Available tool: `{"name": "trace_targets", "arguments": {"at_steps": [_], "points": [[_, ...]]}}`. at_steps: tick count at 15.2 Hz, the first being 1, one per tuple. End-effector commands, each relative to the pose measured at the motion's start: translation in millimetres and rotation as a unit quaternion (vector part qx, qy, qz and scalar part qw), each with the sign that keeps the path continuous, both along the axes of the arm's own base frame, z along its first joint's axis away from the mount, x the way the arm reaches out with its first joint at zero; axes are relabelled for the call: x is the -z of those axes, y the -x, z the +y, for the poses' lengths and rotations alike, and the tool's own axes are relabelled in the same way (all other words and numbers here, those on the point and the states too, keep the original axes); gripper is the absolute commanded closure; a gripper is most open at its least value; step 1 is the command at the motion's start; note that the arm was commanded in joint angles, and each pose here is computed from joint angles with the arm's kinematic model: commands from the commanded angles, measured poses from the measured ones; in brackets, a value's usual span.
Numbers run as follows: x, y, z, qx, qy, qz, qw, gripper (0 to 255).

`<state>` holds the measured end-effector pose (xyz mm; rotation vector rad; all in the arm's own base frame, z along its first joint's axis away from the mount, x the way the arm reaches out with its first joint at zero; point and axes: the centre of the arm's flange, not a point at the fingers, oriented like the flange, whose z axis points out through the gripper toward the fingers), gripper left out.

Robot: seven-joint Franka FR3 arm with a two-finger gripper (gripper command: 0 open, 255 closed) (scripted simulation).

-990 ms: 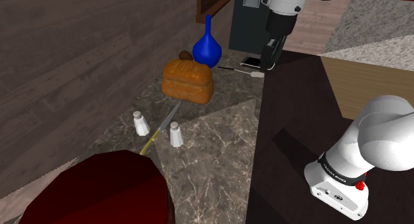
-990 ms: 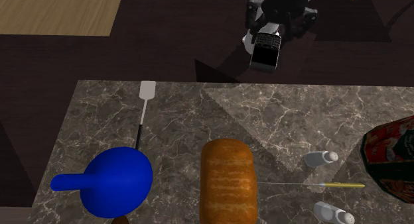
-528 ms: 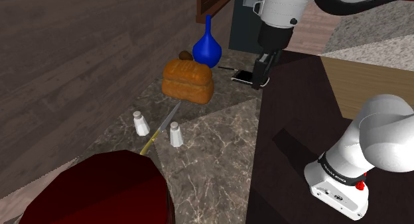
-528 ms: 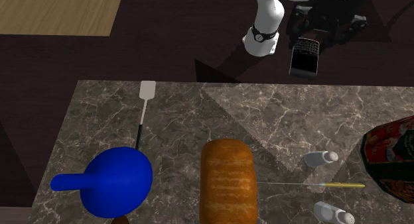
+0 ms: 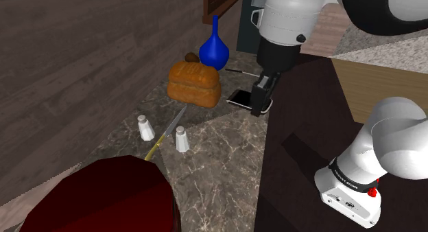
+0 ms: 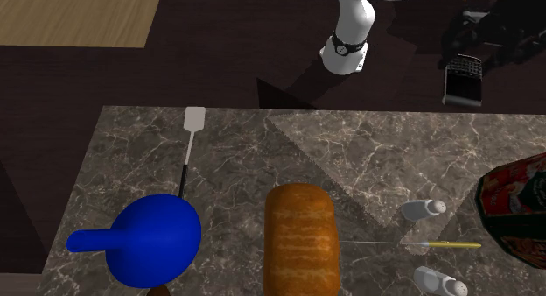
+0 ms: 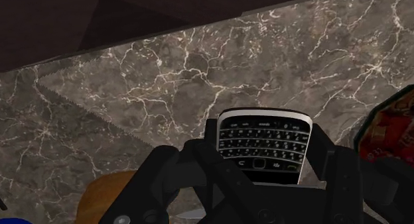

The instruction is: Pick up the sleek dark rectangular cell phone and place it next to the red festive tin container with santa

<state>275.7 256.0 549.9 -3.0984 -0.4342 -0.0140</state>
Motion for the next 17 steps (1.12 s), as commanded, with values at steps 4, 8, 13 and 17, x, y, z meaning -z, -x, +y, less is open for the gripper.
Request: {"name": "trace_targets", "arguments": {"at_steps": [4, 8, 13, 17], "points": [[1.3, 27.9, 59.3, 0.001, 0.000, 0.000, 1.0000, 255], [1.3, 49.4, 107.5, 0.001, 0.000, 0.000, 1.0000, 255], [1.3, 76.3, 167.8, 0.001, 0.000, 0.000, 1.0000, 255], [1.3, 97.9, 216.0, 0.001, 0.000, 0.000, 1.0000, 255]]}}
